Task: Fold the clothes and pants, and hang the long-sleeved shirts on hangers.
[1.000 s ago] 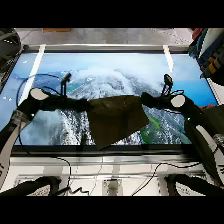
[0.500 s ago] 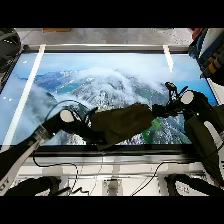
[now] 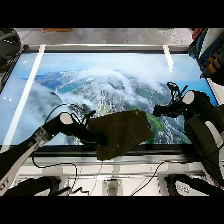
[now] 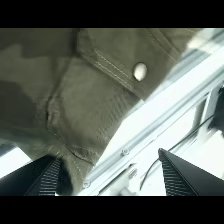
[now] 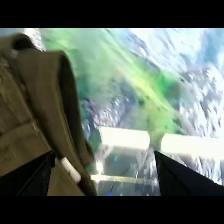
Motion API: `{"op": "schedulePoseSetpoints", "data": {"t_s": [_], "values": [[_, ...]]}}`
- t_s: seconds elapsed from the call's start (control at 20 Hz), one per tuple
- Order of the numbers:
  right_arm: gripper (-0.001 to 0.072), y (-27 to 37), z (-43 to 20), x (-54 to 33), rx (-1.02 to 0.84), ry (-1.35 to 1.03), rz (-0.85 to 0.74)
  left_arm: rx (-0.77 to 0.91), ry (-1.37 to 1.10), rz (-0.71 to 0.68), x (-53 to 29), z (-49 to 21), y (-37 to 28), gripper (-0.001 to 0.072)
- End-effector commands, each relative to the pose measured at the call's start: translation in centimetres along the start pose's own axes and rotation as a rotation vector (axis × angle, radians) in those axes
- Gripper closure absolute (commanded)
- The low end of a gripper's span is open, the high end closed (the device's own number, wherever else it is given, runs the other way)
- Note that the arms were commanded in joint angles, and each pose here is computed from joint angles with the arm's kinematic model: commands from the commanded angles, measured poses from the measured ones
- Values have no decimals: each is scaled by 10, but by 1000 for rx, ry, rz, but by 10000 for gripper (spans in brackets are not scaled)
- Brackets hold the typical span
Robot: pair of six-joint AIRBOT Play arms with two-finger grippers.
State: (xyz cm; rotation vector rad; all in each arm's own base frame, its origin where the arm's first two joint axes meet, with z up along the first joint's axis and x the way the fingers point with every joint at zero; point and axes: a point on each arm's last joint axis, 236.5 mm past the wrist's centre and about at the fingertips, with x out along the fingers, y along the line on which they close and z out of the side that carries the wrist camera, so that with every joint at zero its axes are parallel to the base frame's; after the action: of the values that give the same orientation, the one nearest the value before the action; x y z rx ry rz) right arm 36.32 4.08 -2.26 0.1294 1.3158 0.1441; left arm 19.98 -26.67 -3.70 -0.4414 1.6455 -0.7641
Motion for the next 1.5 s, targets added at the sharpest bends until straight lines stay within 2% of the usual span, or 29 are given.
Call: {"op": "schedulePoseSetpoints", "data": {"t_s": [0.0, 0.15, 0.2, 0.25, 0.3, 0.4, 0.45, 0.5, 0.55, 0.6, 0.7, 1.0, 1.2, 1.35, 1.45], "values": [[35, -24, 31, -5, 4, -129, -54, -57, -77, -30, -30, 17, 12, 8], [46, -65, 31, -6, 61, -106, -59, -80, -247, -19, -81, 47, 28, 9], [89, -68, 24, -2, 56, -54, -4, -92, -311, -20, -102, 56, 33, 9], [169, -59, 16, 2, 37, -6, 93, -106, -364, -18, -119, 62, 38, 9], [218, -39, 7, 4, 14, 43, 234, -122, -410, -16, -134, 65, 43, 9], [229, 3, -5, 9, 3, 115, 477, -147, -469, -12, -153, 69, 52, 10], [223, 11, -5, 17, 13, 133, 513, -158, -483, -12, -157, 70, 55, 9], [199, 13, -1, 29, 15, 128, 504, -167, -490, -11, -160, 70, 58, 10], [51, 12, 7, 41, 8, 98, 467, -166, -490, -11, -160, 70, 58, 10], [8, 12, 15, 49, -5, 70, 433, -166, -489, -11, -159, 70, 58, 9], [9, 20, 21, 58, -45, 47, 392, -165, -489, -11, -159, 70, 57, 10], [12, 40, -12, 75, -242, 179, 298, -165, -488, -11, -159, 70, 58, 9], [33, 39, -4, 81, -243, 149, 250, -165, -488, -11, -159, 70, 58, 10], [35, 34, 24, 85, -228, 35, 211, -165, -488, -11, -159, 70, 58, 9], [52, 32, 34, 84, -152, 2, 197, -165, -488, -11, -159, 70, 58, 9]]}}
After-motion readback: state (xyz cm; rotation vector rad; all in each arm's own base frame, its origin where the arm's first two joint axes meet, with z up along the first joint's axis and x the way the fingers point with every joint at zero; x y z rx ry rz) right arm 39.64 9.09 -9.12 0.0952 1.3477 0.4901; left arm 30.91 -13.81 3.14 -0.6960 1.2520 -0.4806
